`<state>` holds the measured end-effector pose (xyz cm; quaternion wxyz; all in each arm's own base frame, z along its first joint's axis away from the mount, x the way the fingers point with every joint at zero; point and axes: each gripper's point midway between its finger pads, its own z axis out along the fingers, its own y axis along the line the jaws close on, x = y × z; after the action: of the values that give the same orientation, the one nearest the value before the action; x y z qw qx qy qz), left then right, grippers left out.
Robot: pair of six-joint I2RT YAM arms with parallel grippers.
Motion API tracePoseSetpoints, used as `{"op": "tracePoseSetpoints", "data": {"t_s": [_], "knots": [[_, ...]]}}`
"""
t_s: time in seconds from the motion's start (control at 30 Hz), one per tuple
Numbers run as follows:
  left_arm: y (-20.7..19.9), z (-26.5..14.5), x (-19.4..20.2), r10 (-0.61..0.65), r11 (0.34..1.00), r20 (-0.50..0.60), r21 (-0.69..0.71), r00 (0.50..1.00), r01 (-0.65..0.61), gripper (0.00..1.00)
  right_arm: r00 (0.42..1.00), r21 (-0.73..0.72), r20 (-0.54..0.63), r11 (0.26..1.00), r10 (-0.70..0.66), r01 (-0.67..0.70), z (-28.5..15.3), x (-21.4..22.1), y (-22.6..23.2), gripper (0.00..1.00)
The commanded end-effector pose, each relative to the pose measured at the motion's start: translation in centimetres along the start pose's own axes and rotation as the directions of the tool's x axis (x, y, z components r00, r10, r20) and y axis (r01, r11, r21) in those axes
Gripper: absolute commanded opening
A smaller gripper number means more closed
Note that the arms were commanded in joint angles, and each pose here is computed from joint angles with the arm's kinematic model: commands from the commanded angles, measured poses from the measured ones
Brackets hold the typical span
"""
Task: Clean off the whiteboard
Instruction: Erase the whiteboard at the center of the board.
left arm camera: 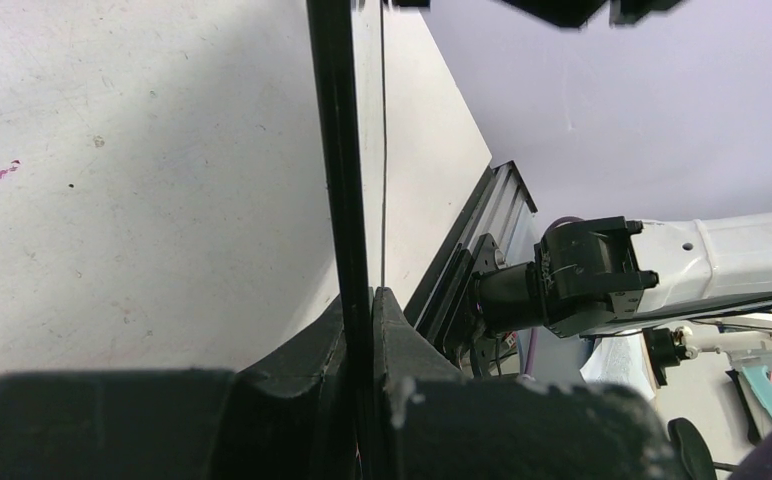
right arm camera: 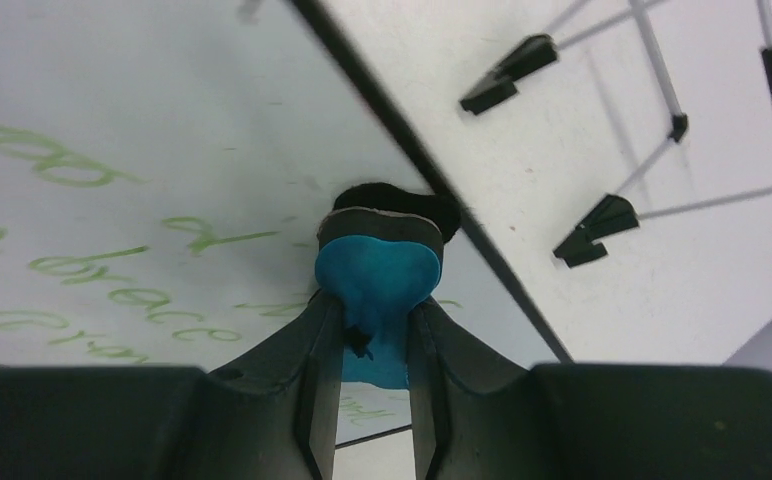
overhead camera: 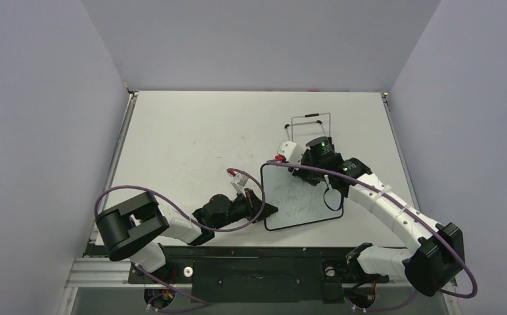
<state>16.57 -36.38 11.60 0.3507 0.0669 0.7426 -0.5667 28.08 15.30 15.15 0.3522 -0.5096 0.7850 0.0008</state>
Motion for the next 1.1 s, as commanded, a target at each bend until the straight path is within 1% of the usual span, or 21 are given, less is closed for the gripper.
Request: {"op": "tracePoseSetpoints", "data": {"t_s": [0.0,0.1,0.13,0.17,0.23,0.27,0.33,0.4,0.47,0.53,0.63,0.7,0.77,0.83,0.87,0.97,1.07], "knots": [[-3.6,-0.2,-1.1,0.083,0.986,0.033,0.144,0.996,-0.087,0.00,0.987,-0.180,0.073,0.971,-0.143,0.155,-0.8,-0.4,4.8,0.00],[-3.6,-0.3,-1.2,0.084,0.986,0.036,0.141,0.996,-0.088,0.00,0.987,-0.177,0.060,0.972,-0.148,0.157,-1.0,0.0,4.8,0.00],[-3.6,-0.3,-1.1,0.083,0.986,0.035,0.141,0.996,-0.088,0.00,0.989,-0.137,0.053,0.980,-0.139,0.145,-0.8,-0.1,4.0,0.00],[-3.6,-0.3,-1.2,0.084,0.986,0.036,0.141,0.996,-0.089,0.00,0.993,-0.110,0.039,0.988,-0.108,0.112,-0.7,0.1,3.5,0.00],[-3.6,-0.3,-1.1,0.086,0.986,0.033,0.139,0.996,-0.090,0.00,0.999,-0.008,0.021,0.999,-0.038,0.038,-0.5,0.1,1.2,0.00],[-3.6,-0.3,-1.1,0.086,0.986,0.033,0.139,0.996,-0.090,0.00,1.000,0.057,0.009,0.998,-0.006,0.006,-0.4,0.2,-0.4,0.00],[-3.6,-0.3,-1.2,0.087,0.986,0.033,0.139,0.996,-0.090,0.00,0.999,0.139,-0.008,0.989,0.045,-0.043,-0.6,0.5,-2.3,0.00],[-3.6,-0.3,-1.2,0.088,0.987,0.033,0.135,0.996,-0.092,0.00,0.999,0.164,-0.010,0.985,0.052,-0.050,-0.8,0.7,-2.7,0.00],[-3.6,-0.4,-1.2,0.089,0.987,0.033,0.132,0.996,-0.092,0.00,0.999,0.121,0.016,0.992,0.037,-0.039,-0.8,0.5,-1.8,0.00],[-3.6,-0.4,-1.2,0.089,0.987,0.033,0.132,0.995,-0.093,0.00,0.999,0.038,0.048,0.999,-0.001,-0.001,-0.9,0.2,0.1,0.00],[-3.5,-0.3,-1.2,0.090,0.987,0.030,0.133,0.996,-0.093,0.00,0.992,-0.084,0.091,0.992,-0.090,0.097,-1.0,-0.1,3.2,0.00],[-3.6,-0.3,-1.2,0.090,0.987,0.029,0.134,0.996,-0.093,0.00,0.987,-0.140,0.094,0.980,-0.130,0.142,-1.2,0.3,4.8,0.00],[-3.6,-0.3,-1.2,0.089,0.986,0.031,0.135,0.996,-0.093,0.00,0.984,-0.160,0.097,0.974,-0.148,0.162,-1.2,0.5,5.3,0.00],[-3.6,-0.2,-1.2,0.090,0.986,0.031,0.135,0.995,-0.093,0.00,0.986,-0.129,0.086,0.980,-0.144,0.155,-1.1,0.9,4.8,0.00],[-3.7,-0.2,-1.3,0.089,0.986,0.031,0.136,0.996,-0.093,0.00,0.989,-0.113,0.072,0.984,-0.128,0.135,-0.9,1.2,4.5,0.00],[-3.7,-0.2,-1.2,0.090,0.987,0.028,0.135,0.996,-0.093,0.00,0.998,-0.005,0.045,0.999,-0.052,0.053,-0.7,1.5,1.6,0.00],[-3.6,-0.1,-1.1,0.089,0.987,0.025,0.134,0.996,-0.092,0.00,0.999,0.040,0.054,0.999,-0.005,0.003,-0.8,1.1,0.0,0.00]]}}
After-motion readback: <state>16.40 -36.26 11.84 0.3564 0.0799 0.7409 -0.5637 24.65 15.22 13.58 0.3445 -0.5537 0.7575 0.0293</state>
